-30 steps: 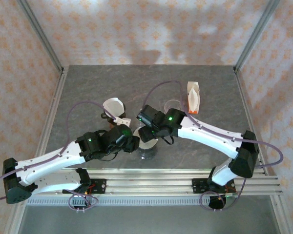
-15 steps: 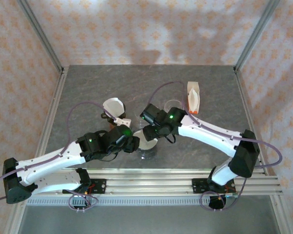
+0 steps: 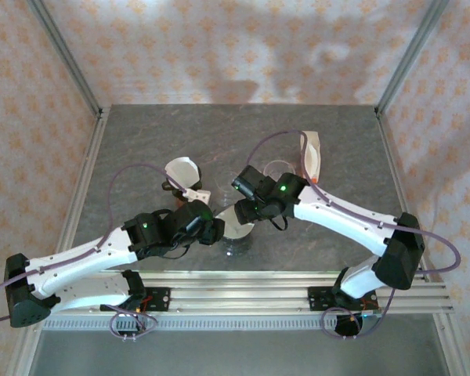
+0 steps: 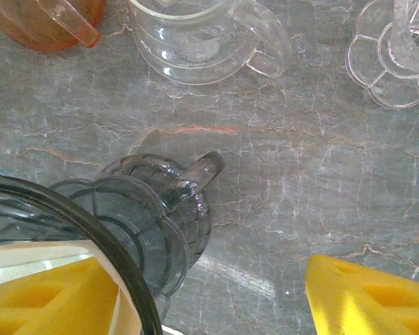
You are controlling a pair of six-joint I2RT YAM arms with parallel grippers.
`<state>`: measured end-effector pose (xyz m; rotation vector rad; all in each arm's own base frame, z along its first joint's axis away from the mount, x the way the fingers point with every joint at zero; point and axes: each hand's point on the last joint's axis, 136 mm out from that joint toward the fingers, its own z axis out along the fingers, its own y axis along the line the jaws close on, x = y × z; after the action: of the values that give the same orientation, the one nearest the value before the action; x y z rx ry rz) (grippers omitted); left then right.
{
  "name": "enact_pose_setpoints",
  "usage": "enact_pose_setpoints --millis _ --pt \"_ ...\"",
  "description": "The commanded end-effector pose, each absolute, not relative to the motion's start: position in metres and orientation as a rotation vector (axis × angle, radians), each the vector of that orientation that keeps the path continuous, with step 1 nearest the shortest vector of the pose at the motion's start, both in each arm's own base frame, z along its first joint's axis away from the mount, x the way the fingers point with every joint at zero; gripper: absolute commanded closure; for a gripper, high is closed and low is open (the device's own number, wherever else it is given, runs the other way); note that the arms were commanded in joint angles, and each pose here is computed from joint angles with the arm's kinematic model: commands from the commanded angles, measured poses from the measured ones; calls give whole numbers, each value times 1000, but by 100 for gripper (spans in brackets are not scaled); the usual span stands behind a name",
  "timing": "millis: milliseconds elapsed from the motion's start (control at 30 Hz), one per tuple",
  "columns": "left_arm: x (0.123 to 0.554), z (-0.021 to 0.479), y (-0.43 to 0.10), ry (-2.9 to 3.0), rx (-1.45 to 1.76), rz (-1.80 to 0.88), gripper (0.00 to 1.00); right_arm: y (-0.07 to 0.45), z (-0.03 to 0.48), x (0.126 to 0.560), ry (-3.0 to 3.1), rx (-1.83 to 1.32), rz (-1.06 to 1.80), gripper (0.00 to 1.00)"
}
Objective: Place the coffee filter in the dripper
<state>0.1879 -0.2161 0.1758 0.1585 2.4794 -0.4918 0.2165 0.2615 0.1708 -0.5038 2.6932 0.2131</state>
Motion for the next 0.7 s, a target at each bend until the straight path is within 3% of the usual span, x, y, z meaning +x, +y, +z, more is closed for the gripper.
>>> enact_pose_setpoints --millis 0,200,667 --pt "188 170 -212 2492 137 -484 44 266 186 216 2644 -506 308 29" --pt "189 173 -215 2488 138 -488 43 281 192 203 2633 -547 407 29" --pt "189 171 -216 2495 144 -485 44 255 180 201 2635 -449 318 35"
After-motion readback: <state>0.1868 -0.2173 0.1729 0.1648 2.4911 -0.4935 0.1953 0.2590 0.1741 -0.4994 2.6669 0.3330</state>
